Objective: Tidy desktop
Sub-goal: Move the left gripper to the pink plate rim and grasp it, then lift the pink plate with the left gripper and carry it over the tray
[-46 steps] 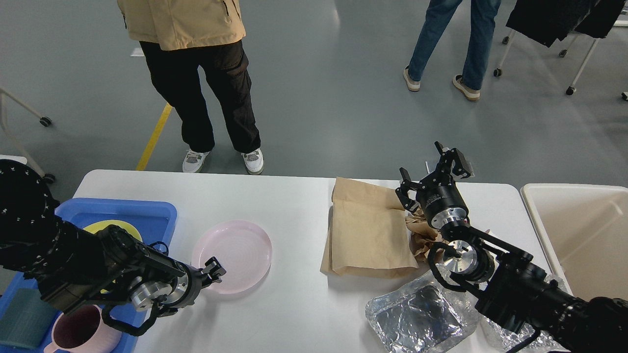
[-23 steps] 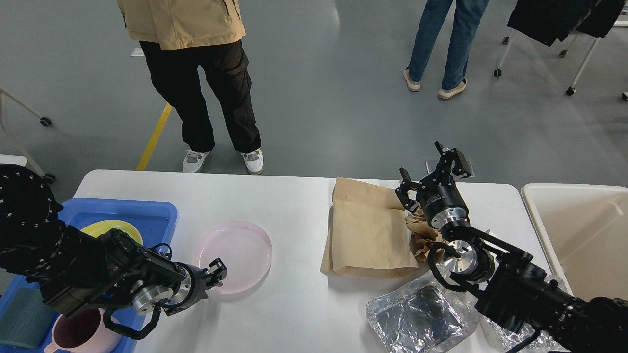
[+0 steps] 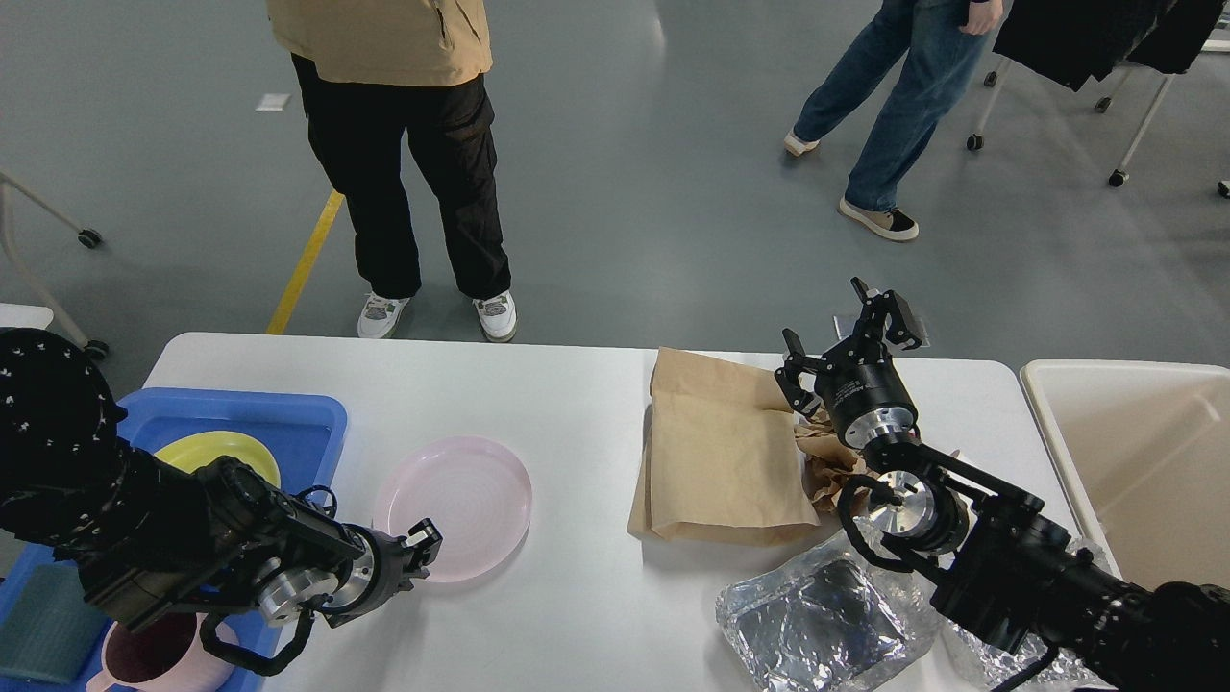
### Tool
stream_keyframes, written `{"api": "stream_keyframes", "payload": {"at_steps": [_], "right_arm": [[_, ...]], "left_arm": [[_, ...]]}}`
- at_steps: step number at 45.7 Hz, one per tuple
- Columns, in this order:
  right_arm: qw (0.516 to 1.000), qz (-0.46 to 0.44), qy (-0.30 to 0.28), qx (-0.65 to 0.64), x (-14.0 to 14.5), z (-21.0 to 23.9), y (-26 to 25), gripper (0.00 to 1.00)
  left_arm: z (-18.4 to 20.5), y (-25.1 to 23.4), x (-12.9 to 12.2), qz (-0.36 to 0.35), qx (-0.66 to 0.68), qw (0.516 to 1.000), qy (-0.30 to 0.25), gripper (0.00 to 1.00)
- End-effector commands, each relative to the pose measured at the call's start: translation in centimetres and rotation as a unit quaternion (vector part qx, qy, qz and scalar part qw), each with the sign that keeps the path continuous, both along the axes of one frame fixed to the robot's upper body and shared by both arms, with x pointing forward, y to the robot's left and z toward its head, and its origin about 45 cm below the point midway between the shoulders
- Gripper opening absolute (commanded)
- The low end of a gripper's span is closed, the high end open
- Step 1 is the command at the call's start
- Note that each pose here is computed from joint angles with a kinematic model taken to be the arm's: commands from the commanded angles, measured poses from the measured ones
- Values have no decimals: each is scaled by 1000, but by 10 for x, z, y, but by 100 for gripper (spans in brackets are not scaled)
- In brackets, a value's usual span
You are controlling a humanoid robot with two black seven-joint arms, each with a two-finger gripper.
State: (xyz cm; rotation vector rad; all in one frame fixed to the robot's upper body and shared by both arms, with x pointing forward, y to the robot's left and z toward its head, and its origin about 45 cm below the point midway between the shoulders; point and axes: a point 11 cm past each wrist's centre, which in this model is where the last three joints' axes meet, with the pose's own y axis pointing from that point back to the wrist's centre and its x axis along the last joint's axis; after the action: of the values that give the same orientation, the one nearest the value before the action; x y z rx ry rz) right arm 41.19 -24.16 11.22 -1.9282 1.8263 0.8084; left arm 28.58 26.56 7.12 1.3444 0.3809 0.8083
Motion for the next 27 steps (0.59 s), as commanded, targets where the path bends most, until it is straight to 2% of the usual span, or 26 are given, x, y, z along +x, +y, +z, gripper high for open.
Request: {"api": "stream_keyframes", "payload": {"at_steps": [1,16,27], "right_arm": [[1000,0,0,0,0,0,0,100],[1000,-1,0,-1,0,0,0,100],[1000,0,0,0,0,0,0,100]], "left_arm": [[0,2,-1,-1,4,1000,3,0],[6,4,-3,1,4,1000,7,0],[47,10,9,5,-2,1000,-8,0]]}}
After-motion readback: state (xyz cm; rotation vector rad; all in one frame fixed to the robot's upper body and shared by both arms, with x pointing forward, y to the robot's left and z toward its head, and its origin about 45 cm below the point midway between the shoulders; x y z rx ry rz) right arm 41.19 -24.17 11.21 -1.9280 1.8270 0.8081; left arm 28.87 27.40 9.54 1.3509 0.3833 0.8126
